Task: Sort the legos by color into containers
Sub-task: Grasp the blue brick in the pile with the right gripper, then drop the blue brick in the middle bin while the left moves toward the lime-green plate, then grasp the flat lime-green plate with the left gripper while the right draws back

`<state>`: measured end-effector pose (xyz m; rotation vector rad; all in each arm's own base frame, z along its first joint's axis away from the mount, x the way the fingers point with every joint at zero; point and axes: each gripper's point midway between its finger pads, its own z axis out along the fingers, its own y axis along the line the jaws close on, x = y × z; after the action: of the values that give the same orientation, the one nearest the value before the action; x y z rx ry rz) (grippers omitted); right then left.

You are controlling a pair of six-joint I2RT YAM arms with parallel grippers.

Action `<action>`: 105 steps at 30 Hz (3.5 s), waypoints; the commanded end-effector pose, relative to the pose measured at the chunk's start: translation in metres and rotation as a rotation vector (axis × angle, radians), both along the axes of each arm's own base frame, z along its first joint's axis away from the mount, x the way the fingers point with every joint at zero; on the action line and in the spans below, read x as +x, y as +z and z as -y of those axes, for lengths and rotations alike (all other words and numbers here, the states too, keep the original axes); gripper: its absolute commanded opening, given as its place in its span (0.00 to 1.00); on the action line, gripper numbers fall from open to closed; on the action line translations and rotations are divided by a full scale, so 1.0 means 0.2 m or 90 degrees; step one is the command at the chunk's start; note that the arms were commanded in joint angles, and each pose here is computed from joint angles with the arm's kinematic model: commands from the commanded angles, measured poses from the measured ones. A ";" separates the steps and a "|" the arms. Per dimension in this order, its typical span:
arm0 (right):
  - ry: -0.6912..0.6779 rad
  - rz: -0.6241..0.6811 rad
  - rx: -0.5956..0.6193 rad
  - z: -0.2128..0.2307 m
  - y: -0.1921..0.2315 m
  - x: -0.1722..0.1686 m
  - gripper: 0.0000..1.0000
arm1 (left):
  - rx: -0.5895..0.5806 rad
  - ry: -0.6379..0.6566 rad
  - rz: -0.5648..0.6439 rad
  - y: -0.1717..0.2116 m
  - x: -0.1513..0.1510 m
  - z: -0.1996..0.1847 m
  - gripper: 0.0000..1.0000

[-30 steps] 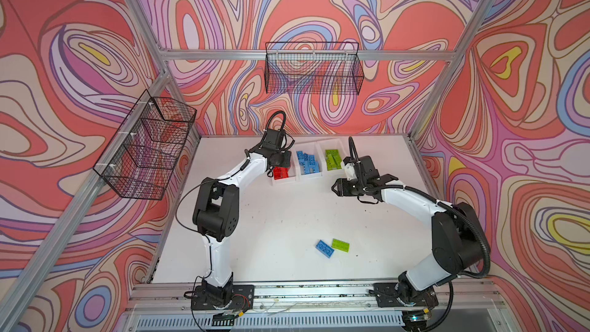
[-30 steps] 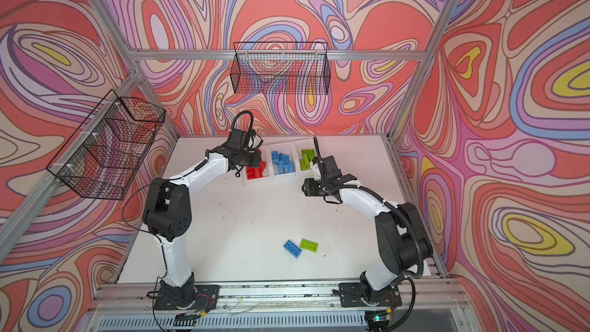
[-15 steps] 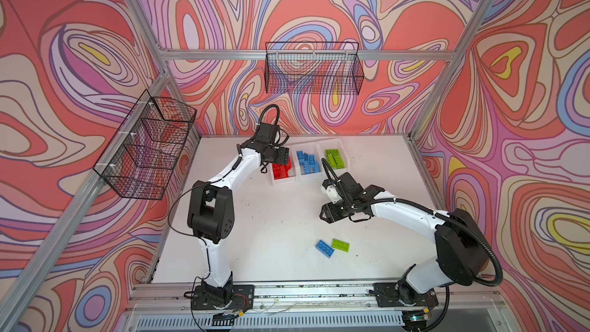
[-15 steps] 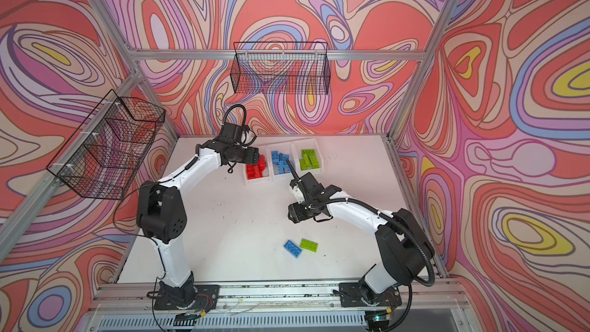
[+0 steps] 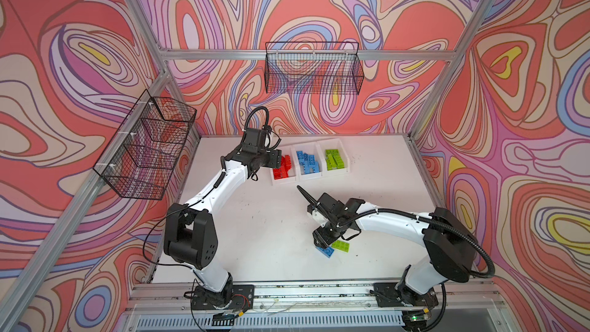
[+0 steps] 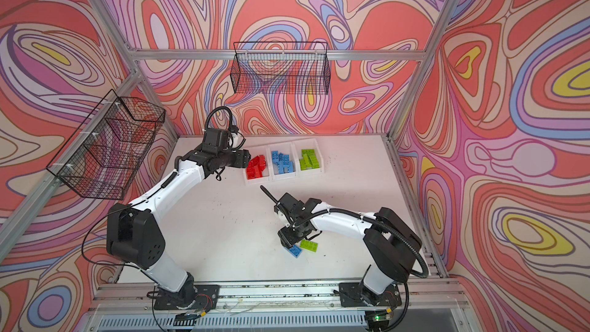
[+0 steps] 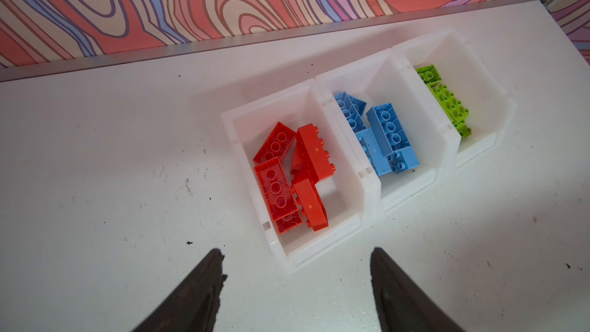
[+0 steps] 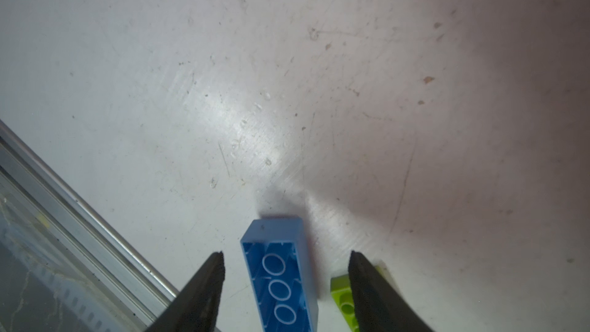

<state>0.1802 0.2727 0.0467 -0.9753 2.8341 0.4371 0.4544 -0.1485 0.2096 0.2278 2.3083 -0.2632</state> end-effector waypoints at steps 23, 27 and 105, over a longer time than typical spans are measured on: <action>-0.099 0.135 -0.023 -0.08 0.04 0.22 0.29 | -0.006 -0.021 0.020 0.04 -0.02 0.02 0.72; -0.171 0.192 0.017 -0.06 0.18 0.51 0.29 | -0.010 -0.022 0.029 0.08 -0.03 0.01 0.72; -0.604 0.367 0.179 1.14 0.61 1.30 0.63 | 0.332 -0.973 -0.115 -1.06 -1.37 1.29 0.48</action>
<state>0.4404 0.0500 0.1612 0.2879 2.2873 0.3389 0.1826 -0.4169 0.0196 2.2081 1.7672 -0.4587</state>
